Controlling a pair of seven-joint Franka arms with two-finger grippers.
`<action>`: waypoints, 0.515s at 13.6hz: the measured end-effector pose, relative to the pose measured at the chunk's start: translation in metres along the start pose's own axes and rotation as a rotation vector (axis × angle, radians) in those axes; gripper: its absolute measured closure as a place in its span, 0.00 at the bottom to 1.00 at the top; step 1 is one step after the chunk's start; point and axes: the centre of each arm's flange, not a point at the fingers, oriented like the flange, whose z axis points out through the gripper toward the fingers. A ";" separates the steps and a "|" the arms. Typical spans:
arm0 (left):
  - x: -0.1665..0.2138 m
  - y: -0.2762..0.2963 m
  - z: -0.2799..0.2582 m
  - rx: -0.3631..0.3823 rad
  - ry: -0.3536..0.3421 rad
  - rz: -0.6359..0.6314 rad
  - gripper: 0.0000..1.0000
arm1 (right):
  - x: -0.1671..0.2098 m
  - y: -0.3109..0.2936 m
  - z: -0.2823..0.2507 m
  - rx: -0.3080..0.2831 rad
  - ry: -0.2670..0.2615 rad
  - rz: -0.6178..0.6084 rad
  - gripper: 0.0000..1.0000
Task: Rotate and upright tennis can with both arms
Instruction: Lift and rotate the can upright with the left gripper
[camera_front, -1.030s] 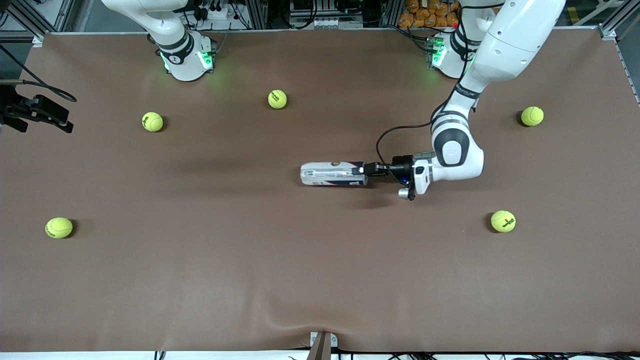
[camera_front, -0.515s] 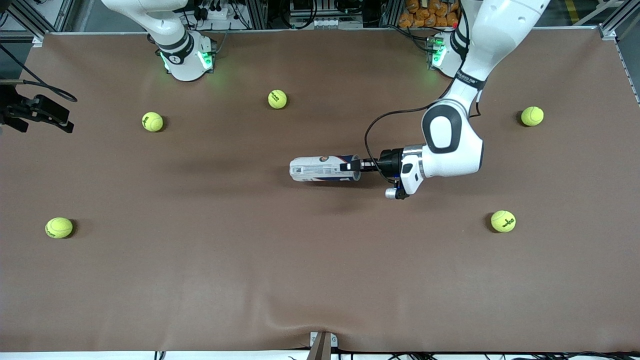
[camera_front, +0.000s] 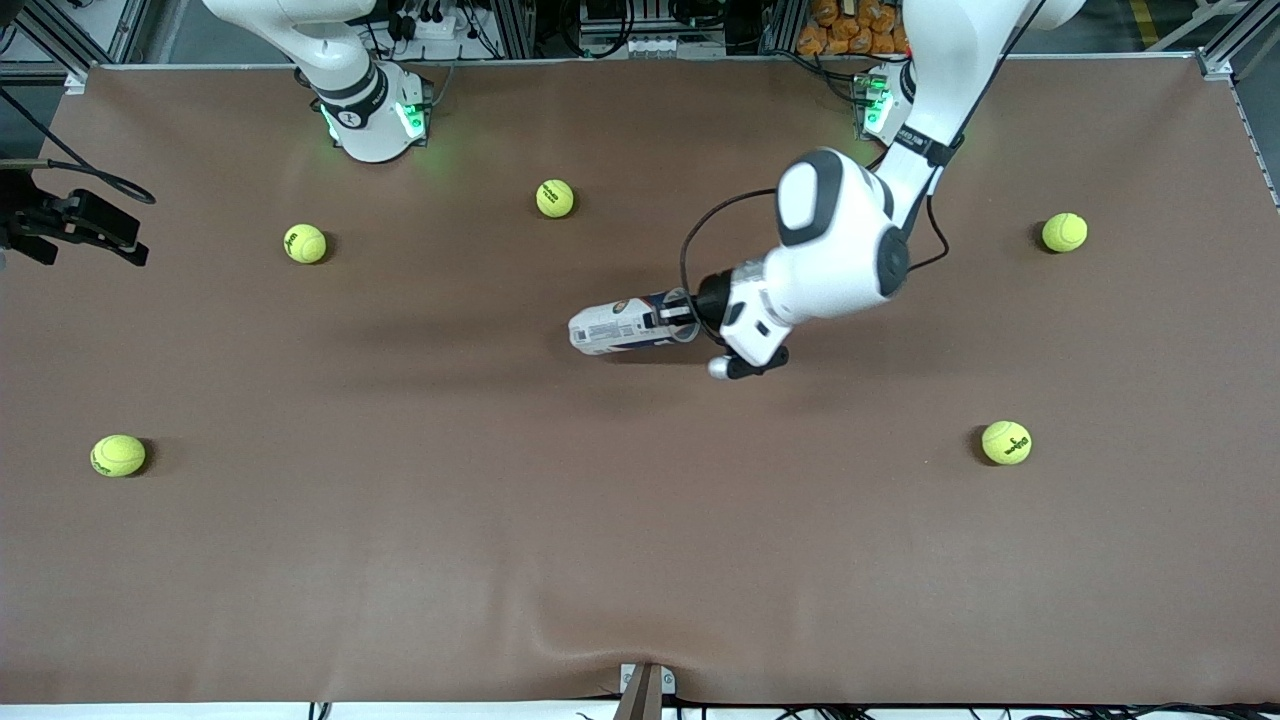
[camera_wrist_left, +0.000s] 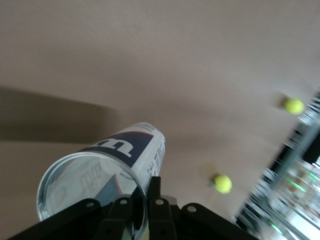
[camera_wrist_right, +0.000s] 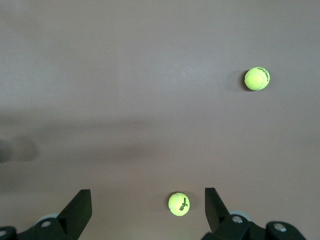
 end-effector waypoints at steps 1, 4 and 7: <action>-0.008 0.015 -0.005 0.057 0.053 -0.009 0.95 | 0.000 0.000 0.000 0.000 0.000 0.000 0.00; -0.036 0.047 -0.009 0.168 0.145 -0.019 0.95 | 0.000 0.000 0.000 0.000 0.000 0.000 0.00; -0.059 0.066 -0.009 0.255 0.185 -0.024 0.95 | 0.000 -0.001 0.000 0.001 -0.001 -0.001 0.00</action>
